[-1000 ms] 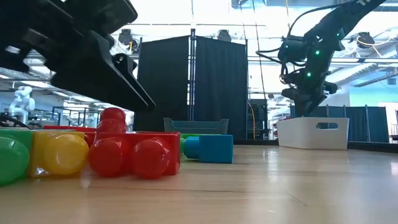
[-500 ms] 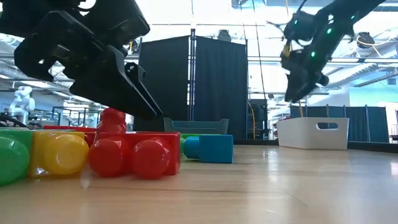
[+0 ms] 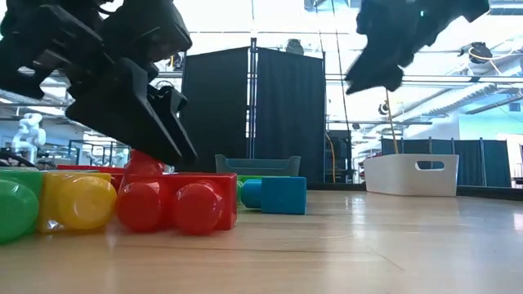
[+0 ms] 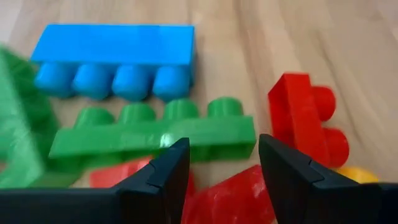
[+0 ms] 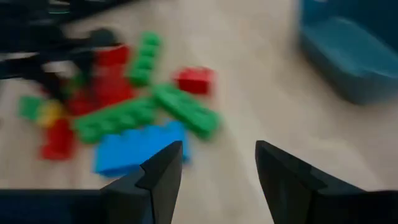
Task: Sort blocks by size
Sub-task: Put the one stud yellow game piece into the white bin
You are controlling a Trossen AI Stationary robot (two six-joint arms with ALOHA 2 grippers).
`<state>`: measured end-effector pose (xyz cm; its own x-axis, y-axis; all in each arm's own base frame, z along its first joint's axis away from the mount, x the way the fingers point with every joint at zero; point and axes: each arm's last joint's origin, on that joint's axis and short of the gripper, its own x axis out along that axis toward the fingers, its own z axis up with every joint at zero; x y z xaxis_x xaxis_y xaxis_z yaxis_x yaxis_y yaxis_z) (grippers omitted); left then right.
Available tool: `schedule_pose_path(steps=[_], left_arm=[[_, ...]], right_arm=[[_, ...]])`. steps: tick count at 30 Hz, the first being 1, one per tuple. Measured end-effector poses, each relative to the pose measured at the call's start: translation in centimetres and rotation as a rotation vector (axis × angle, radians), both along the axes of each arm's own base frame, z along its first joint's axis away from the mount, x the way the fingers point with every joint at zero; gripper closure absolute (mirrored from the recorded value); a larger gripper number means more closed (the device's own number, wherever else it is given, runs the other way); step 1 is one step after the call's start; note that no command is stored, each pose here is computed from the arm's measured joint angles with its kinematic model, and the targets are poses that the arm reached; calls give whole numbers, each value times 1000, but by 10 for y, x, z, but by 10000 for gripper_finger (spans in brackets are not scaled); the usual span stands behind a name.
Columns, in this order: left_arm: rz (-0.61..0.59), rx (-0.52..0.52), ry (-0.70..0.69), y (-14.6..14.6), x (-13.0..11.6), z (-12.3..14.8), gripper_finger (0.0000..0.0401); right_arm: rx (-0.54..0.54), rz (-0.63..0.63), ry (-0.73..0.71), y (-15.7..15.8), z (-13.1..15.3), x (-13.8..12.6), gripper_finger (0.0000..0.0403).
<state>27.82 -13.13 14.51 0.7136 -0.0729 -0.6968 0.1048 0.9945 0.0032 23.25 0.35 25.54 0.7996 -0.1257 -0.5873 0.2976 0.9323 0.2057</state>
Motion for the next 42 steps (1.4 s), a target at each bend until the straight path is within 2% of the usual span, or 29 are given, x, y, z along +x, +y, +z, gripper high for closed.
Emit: schedule_pose_path(steps=[4,9,18,24,33,38,42], left_arm=[[69,10,60,5,-8,14,226],[126,-6,133,9,-21,32,226],[215,1,286,12,-43,29,226],[223,-3,335,13,-46,23,226],[391,40,524,19,-69,16,226],[339,18,531,6,-74,18,226],[240,-2,481,-8,-73,23,226]], right_arm=[[-2,120,-80,32,-10,25,216],[-5,202,-147,58,-33,54,216],[-111,310,-102,83,-75,102,216],[-187,363,-65,93,-78,141,216],[-263,456,-48,109,-74,189,216],[-248,563,-65,124,-79,206,216],[-268,624,-66,137,-87,219,216]])
